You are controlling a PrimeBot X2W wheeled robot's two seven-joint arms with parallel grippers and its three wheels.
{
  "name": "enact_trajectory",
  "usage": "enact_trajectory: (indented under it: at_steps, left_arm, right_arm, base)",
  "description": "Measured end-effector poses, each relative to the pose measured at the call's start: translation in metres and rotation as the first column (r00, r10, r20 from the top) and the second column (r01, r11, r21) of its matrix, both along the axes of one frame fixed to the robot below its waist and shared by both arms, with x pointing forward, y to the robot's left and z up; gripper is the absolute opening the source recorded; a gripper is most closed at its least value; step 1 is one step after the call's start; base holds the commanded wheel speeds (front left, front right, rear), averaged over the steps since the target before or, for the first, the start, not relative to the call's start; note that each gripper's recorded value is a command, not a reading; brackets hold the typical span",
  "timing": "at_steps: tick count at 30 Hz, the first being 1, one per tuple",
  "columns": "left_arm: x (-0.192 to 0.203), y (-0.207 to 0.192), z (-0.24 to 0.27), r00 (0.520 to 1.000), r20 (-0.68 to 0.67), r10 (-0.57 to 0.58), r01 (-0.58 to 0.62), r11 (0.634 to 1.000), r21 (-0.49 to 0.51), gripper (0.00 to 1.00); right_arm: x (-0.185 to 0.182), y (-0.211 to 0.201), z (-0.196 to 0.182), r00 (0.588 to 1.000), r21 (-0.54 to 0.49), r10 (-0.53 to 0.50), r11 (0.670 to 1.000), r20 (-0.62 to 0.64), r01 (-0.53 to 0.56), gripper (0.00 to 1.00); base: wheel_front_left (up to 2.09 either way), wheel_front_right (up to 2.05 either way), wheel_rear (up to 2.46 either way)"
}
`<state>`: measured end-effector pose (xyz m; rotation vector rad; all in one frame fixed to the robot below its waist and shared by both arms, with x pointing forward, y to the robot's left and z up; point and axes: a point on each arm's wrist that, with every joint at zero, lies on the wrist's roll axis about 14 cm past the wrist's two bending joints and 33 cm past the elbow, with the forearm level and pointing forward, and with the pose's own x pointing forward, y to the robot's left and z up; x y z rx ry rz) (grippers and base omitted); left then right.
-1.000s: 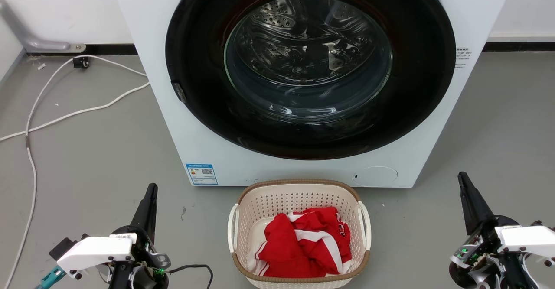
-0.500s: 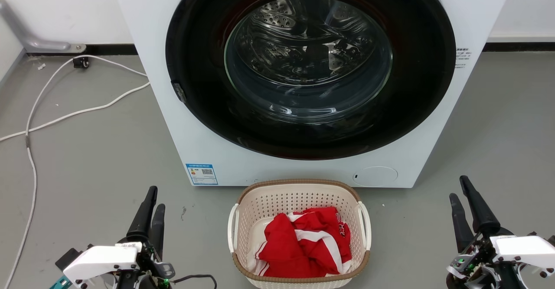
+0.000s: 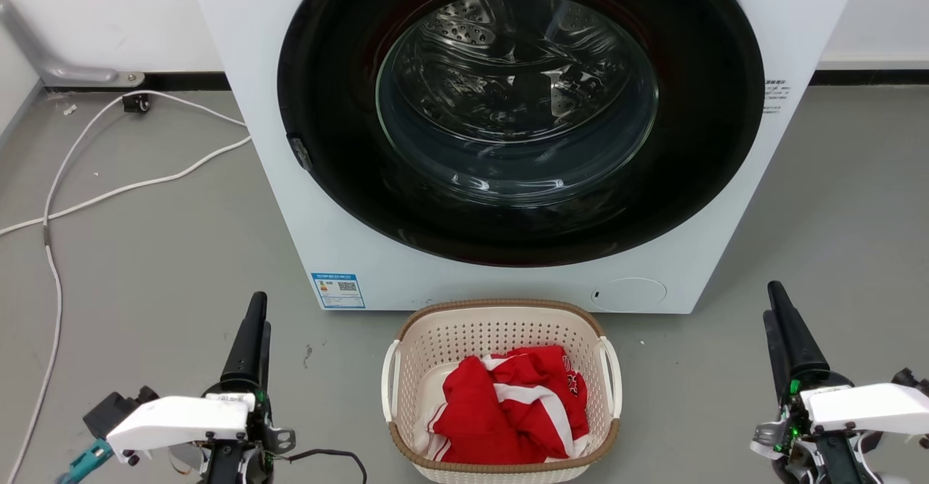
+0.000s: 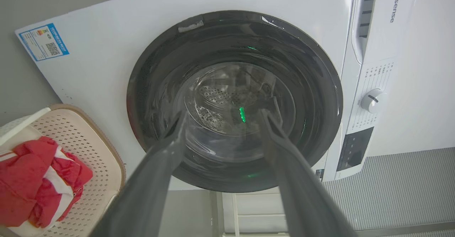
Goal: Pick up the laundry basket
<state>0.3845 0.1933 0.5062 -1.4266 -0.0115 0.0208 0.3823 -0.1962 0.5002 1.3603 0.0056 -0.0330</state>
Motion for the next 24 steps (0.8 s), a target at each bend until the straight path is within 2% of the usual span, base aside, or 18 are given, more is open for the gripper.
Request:
enact_trajectory:
  at_steps: [6,12,17,24]
  left_arm:
    - [0.002,0.0,0.011,1.0,0.031,0.004,-0.008,0.992,0.125,1.0]
    - [0.003,-0.003,0.018,0.999,0.053,-0.004,-0.01,0.965,0.261,1.0]
    - [0.004,-0.007,0.022,0.998,0.063,-0.013,-0.012,0.928,0.373,1.0]
    - [0.005,-0.015,0.024,0.997,0.067,-0.033,-0.007,0.851,0.526,1.0]
  right_arm:
    - [-0.001,0.001,0.004,1.0,-0.161,0.005,0.987,0.01,-0.004,1.0]
    - [0.0,0.004,0.012,0.999,-0.304,0.013,0.953,0.033,-0.003,1.0]
    - [0.001,0.004,0.018,0.999,-0.415,0.017,0.91,0.05,0.006,1.0]
    - [0.001,0.005,0.023,0.998,-0.548,0.025,0.836,0.066,0.015,1.0]
  base:
    - [0.0,0.0,0.0]
    - [0.0,0.0,0.0]
    - [0.0,0.0,0.0]
    - [0.0,0.0,0.0]
